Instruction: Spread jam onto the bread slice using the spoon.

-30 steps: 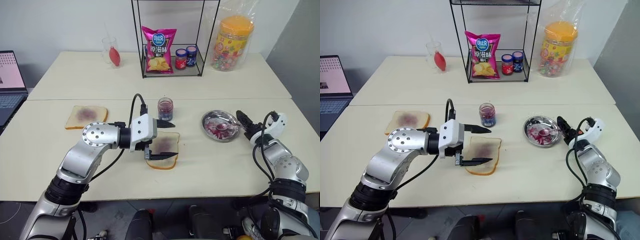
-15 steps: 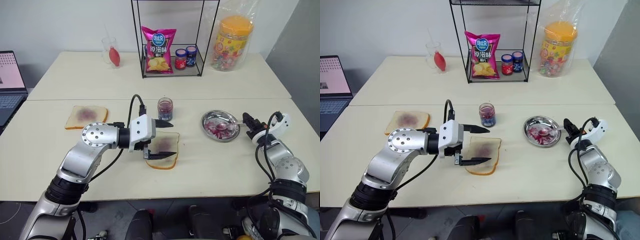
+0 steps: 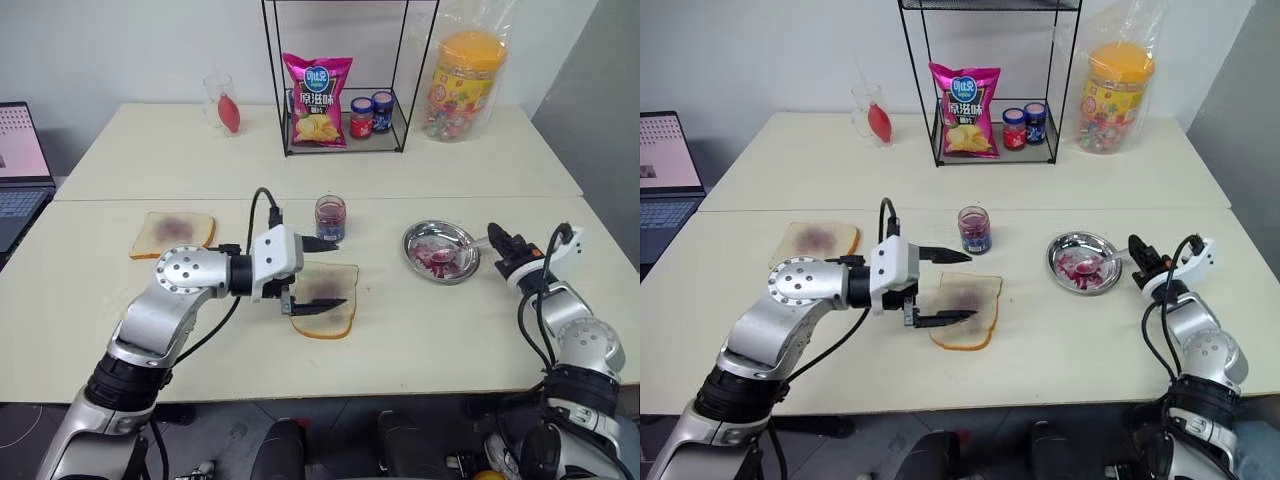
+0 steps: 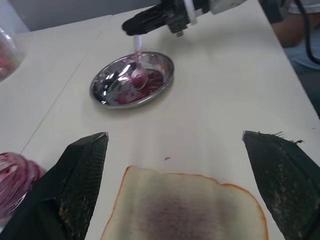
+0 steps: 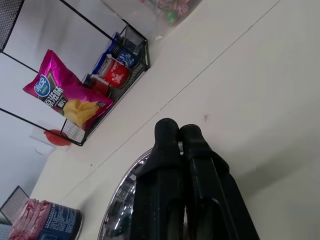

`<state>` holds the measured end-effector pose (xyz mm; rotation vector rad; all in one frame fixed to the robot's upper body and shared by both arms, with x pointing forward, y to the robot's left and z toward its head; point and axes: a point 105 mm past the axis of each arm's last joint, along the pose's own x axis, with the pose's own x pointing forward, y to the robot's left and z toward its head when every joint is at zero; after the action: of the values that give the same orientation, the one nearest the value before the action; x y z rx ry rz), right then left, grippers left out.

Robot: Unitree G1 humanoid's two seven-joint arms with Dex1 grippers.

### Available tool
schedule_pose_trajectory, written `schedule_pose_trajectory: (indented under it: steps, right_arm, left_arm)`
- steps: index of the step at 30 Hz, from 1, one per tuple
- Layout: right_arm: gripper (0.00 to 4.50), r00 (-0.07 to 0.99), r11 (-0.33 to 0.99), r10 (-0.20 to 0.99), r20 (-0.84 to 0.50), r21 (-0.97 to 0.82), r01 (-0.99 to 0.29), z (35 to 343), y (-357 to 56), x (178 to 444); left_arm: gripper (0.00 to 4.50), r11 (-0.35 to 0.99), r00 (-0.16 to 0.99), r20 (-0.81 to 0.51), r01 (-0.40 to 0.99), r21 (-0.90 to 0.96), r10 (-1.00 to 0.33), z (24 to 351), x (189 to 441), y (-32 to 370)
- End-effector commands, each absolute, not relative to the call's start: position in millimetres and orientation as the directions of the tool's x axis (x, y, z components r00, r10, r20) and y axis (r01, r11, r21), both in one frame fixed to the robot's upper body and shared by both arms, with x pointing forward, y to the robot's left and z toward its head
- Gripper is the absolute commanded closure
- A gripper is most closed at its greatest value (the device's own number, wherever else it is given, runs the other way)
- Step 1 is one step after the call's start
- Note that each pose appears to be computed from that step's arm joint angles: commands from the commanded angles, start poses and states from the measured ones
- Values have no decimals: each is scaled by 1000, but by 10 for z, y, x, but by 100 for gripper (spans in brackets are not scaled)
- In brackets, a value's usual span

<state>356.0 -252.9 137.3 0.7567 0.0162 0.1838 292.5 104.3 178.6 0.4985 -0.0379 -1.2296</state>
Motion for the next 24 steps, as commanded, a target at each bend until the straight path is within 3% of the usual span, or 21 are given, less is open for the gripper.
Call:
schedule_pose_trajectory:
  steps: [1,10,17,24]
  right_arm:
    - [447,925,760,270,266,532,-375,2213,-2308,3413]
    - [447,764,731,542,351,252,-634,2990,-1272,3573]
    - [447,703,705,644,301,121,-698,3003,-698,3839]
    - [447,649,674,709,276,5,-739,2875,-401,3956]
  left_arm:
    - [0,415,513,-171,815,404,-841,1969,2979,1384]
    - [0,606,699,-152,691,394,-699,1945,3091,1850]
    - [0,658,749,-142,642,393,-647,1936,3081,1951]
    - [0,662,750,-150,646,381,-645,1930,3058,1909]
